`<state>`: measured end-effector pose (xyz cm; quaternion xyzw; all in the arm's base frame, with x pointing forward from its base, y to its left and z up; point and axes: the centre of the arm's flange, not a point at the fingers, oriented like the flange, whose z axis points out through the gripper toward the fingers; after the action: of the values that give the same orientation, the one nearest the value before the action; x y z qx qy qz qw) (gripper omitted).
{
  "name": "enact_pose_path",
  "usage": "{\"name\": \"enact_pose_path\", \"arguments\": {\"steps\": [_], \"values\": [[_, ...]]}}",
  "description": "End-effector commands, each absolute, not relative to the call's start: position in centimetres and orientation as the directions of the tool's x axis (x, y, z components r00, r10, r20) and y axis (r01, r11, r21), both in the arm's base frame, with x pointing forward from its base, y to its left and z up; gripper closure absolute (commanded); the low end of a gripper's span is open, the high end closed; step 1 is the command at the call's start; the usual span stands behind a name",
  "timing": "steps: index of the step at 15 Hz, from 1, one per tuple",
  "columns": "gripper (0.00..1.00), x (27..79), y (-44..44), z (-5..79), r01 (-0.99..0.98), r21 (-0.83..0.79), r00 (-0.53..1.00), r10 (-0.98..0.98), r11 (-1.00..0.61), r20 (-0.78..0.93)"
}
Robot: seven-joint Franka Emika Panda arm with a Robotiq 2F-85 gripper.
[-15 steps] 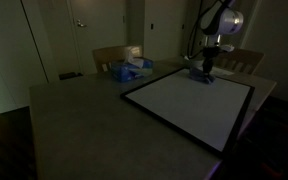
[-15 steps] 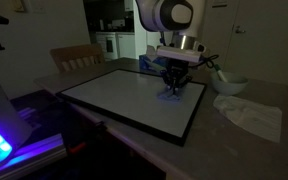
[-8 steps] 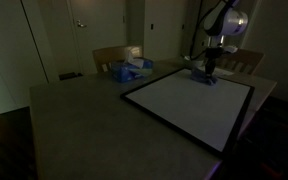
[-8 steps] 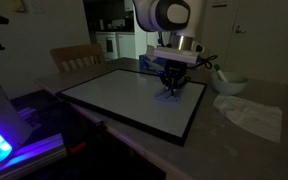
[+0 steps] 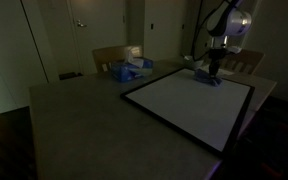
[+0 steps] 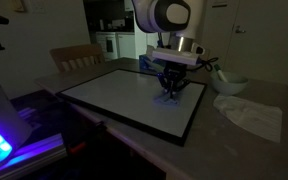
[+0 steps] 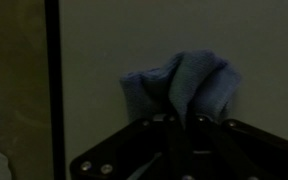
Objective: Use the cloth to wipe the whiteboard on the table
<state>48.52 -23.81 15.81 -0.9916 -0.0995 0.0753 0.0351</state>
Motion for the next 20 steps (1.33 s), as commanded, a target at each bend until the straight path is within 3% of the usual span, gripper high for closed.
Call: {"name": "enact_pose_path", "arguments": {"steps": [1,11,20], "values": [[0.98,44.6,-23.7,15.5,0.204,-0.107,0.952,0.223,-0.973,-0.210],[0.98,38.0,-23.0,15.2,0.271,-0.139,0.876,0.304,-0.952,-0.375],[0.98,38.3,-18.4,15.1,0.297,-0.166,0.847,0.340,-0.940,-0.409]]}}
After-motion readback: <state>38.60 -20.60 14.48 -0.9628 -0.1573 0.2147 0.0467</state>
